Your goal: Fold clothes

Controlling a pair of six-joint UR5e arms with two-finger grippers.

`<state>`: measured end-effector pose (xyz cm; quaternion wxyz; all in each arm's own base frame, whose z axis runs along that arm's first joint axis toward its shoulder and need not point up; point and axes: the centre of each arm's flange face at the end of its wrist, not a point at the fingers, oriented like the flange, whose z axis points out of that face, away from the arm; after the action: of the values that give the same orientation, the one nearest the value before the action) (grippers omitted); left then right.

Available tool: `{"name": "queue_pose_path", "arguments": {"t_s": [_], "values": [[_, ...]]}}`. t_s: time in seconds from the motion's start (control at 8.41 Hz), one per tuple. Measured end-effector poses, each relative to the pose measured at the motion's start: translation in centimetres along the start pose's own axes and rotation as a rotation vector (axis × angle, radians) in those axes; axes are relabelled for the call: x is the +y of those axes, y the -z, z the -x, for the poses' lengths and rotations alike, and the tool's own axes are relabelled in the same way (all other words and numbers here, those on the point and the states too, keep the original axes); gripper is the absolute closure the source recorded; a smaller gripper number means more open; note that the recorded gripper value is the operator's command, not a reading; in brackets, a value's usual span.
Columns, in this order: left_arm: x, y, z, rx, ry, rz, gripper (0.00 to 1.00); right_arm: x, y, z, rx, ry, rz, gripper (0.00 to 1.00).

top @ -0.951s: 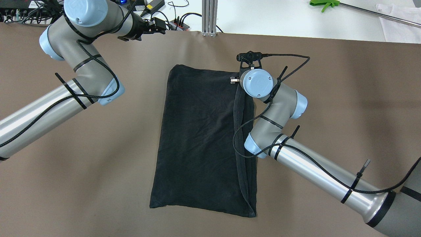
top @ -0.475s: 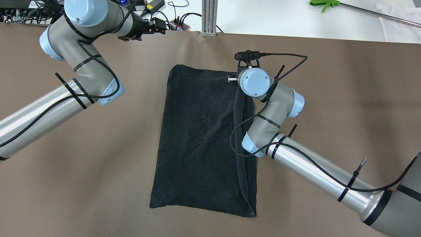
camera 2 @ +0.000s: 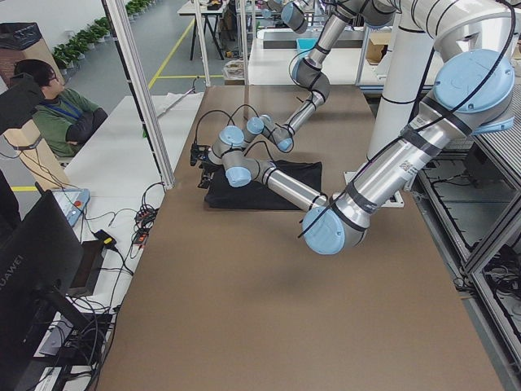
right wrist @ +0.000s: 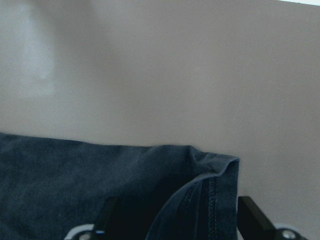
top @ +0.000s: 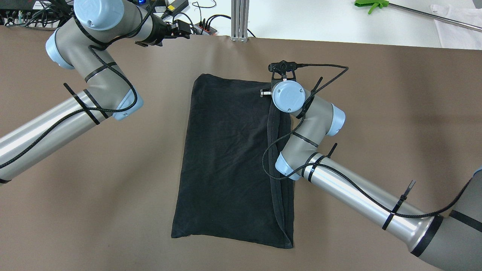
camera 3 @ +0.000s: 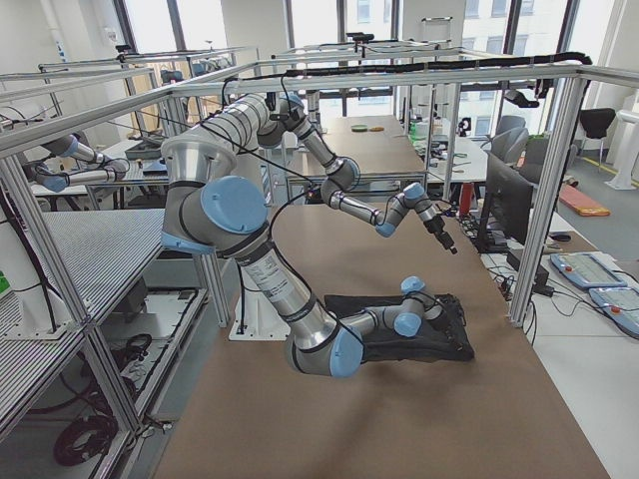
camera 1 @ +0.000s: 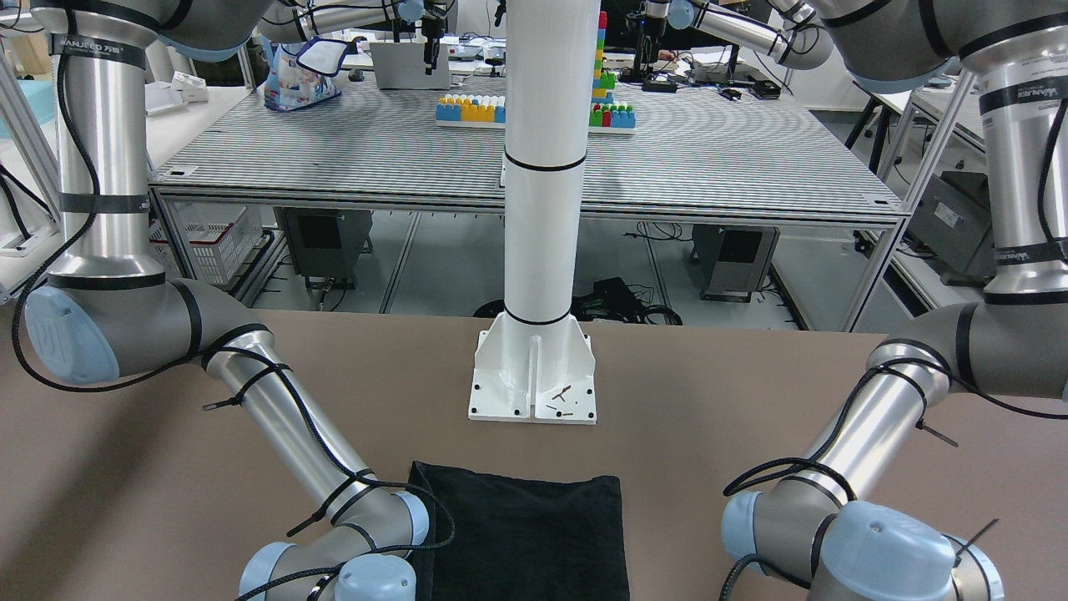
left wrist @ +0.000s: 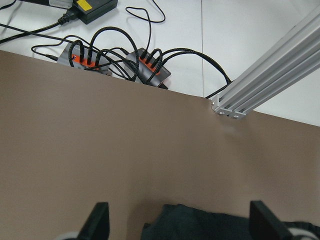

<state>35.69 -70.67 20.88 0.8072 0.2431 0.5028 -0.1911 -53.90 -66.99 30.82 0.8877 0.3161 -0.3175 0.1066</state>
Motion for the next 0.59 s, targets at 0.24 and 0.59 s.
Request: {"name": "queue_pose_path", "arguments": {"t_s": [0.24, 0.59], "values": [[0.0, 0.0, 0.0, 0.000, 0.000, 0.001, 0.00, 0.1, 0.0, 0.0, -0.001, -0.001, 0.002, 1.00], [0.0, 0.1, -0.1, 0.002, 0.000, 0.001, 0.00, 0.5, 0.5, -1.2, -0.012, -0.002, -0.001, 1.00]]}}
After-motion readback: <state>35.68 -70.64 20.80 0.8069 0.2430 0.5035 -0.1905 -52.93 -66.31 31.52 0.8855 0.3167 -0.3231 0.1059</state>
